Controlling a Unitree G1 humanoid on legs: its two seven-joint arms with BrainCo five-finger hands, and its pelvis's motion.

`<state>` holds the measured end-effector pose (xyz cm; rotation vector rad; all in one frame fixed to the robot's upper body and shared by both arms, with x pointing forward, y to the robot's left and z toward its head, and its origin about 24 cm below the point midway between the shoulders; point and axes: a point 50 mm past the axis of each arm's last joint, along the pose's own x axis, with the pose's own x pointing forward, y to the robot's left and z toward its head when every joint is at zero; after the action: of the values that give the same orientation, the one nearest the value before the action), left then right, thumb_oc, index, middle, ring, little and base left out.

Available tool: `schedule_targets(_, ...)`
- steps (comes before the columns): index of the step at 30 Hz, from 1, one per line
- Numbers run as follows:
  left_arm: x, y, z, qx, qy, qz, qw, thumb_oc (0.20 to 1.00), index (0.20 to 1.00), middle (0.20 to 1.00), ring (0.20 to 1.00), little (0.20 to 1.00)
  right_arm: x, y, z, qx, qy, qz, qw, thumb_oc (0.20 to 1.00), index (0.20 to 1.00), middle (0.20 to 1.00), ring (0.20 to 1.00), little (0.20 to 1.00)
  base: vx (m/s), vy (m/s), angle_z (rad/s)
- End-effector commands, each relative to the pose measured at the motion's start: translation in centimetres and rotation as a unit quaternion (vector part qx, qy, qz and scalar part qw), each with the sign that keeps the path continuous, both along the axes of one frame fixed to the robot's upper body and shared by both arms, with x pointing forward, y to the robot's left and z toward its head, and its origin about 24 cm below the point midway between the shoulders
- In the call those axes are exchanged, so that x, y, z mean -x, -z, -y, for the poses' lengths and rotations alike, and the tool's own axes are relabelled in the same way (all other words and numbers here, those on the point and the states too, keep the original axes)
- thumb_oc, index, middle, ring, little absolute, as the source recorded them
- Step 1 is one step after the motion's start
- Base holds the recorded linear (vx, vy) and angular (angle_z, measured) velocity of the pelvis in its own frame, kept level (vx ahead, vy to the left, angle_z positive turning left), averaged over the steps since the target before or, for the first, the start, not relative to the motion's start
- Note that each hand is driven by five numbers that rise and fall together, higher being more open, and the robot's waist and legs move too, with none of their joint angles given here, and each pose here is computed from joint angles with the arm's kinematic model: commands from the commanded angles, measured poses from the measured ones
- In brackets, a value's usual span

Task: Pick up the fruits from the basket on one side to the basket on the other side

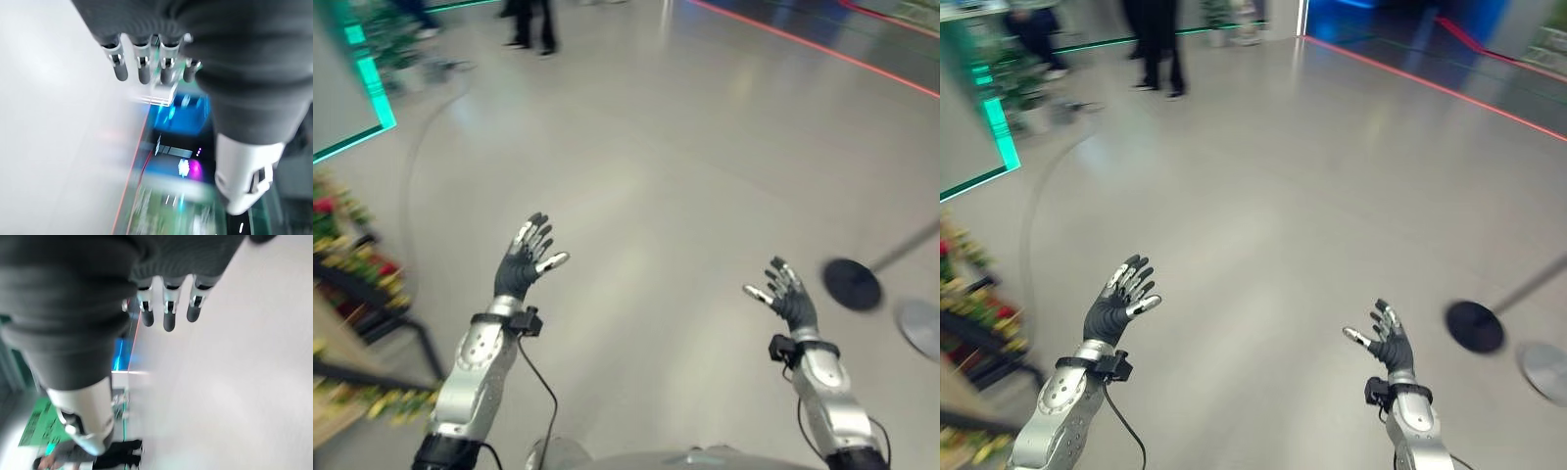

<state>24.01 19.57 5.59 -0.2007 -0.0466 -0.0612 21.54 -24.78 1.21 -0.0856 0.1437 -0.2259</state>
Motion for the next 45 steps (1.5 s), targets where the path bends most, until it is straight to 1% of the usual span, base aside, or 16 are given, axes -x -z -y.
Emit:
schedule_targets(1, -0.6, -4.0, -0.5, 0.021, -0.023, 0.105, 0.994, 1.0, 1.0, 1.0, 1.0, 1.0, -1.8, -3.8, -0.7, 0.02, -0.034, 0.098, 0.994, 1.0, 1.0, 1.0, 1.0, 1.0, 0.0, -0.301, -2.06)
schedule_targets(4, -0.1, -3.7, -1.1, 0.027, -0.044, 0.1, 0.994, 1.0, 1.0, 1.0, 1.0, 1.0, -2.0, -3.7, -1.1, 0.012, -0.052, 0.095, 0.994, 1.0, 1.0, 1.0, 1.0, 1.0, 0.09, -0.232, -1.97)
schedule_targets(5, 0.3, -2.9, -1.3, 0.043, -0.056, 0.088, 0.994, 1.0, 1.0, 1.0, 1.0, 1.0, -1.7, -3.4, -1.0, 0.011, -0.062, 0.085, 0.994, 1.0, 1.0, 1.0, 1.0, 1.0, 0.13, -0.225, -1.32)
schedule_targets(10, 0.6, -1.8, -1.7, 0.049, -0.075, 0.064, 0.994, 1.0, 1.0, 1.0, 1.0, 1.0, -1.2, -3.1, -0.5, 0.006, -0.058, 0.074, 0.996, 1.0, 1.0, 1.0, 1.0, 1.0, 0.14, -0.11, -1.44)
schedule_targets(11, 0.6, -1.0, -1.6, 0.055, -0.079, 0.045, 0.994, 1.0, 1.0, 1.0, 1.0, 1.0, -0.8, -2.7, -0.3, -0.007, -0.047, 0.07, 0.996, 1.0, 1.0, 1.0, 1.0, 1.0, 0.19, 0.003, -0.85)
schedule_targets(15, 0.3, -0.7, -1.3, 0.052, -0.08, 0.037, 0.995, 1.0, 1.0, 1.0, 1.0, 1.0, -0.6, -2.7, 0.2, -0.006, -0.031, 0.071, 0.997, 1.0, 1.0, 1.0, 1.0, 1.0, 0.23, 0.001, -0.4)
schedule_targets(19, -0.3, -1.1, -1.2, 0.024, -0.085, 0.046, 0.995, 1.0, 1.0, 1.0, 1.0, 1.0, -1.2, -3.1, 0.4, -0.003, -0.02, 0.079, 0.997, 1.0, 1.0, 1.0, 1.0, 1.0, 0.28, 0.074, -0.3)
schedule_targets(21, -0.2, -0.7, -1.3, 0.014, -0.088, 0.037, 0.995, 1.0, 1.0, 1.0, 1.0, 1.0, -1.2, -2.6, 0.0, -0.011, -0.026, 0.071, 0.997, 1.0, 1.0, 1.0, 1.0, 1.0, 0.35, 0.17, -0.41)
schedule_targets(24, -0.4, -0.1, -0.7, 0.017, -0.078, 0.022, 0.997, 1.0, 1.0, 1.0, 1.0, 1.0, -1.1, -2.1, -0.2, -0.021, -0.021, 0.062, 0.998, 1.0, 1.0, 1.0, 1.0, 1.0, 0.34, 0.126, -0.53)
schedule_targets(26, -0.6, -0.2, -0.6, 0.003, -0.069, 0.02, 0.997, 1.0, 1.0, 1.0, 1.0, 1.0, -1.0, -1.8, -0.5, -0.043, -0.019, 0.062, 0.997, 1.0, 1.0, 1.0, 1.0, 1.0, 0.4, 0.15, -0.32)
schedule_targets(32, -0.9, -0.8, -0.8, -0.021, -0.063, 0.021, 0.998, 1.0, 1.0, 1.0, 1.0, 1.0, -0.4, -1.4, -0.7, -0.049, -0.007, 0.056, 0.997, 1.0, 1.0, 1.0, 1.0, 1.0, 0.31, 0.234, -0.42)
schedule_targets(34, -1.2, -1.5, -0.7, -0.032, -0.062, 0.035, 0.997, 1.0, 1.0, 1.0, 1.0, 1.0, 0.0, -1.3, -0.5, -0.049, 0.005, 0.056, 0.997, 1.0, 1.0, 1.0, 1.0, 1.0, 0.24, 0.242, -0.35)
schedule_targets(39, -1.9, -2.6, -0.7, -0.021, -0.069, 0.058, 0.996, 1.0, 1.0, 1.0, 1.0, 1.0, 0.0, -1.6, -0.2, -0.056, 0.02, 0.066, 0.996, 1.0, 1.0, 1.0, 1.0, 1.0, 0.17, -0.019, -0.44)
schedule_targets(45, -1.7, -2.2, -0.3, -0.011, -0.07, 0.057, 0.996, 1.0, 1.0, 1.0, 1.0, 1.0, -0.3, -1.3, -0.4, -0.047, 0.011, 0.057, 0.997, 1.0, 1.0, 1.0, 1.0, 1.0, 0.11, -0.111, -0.56)
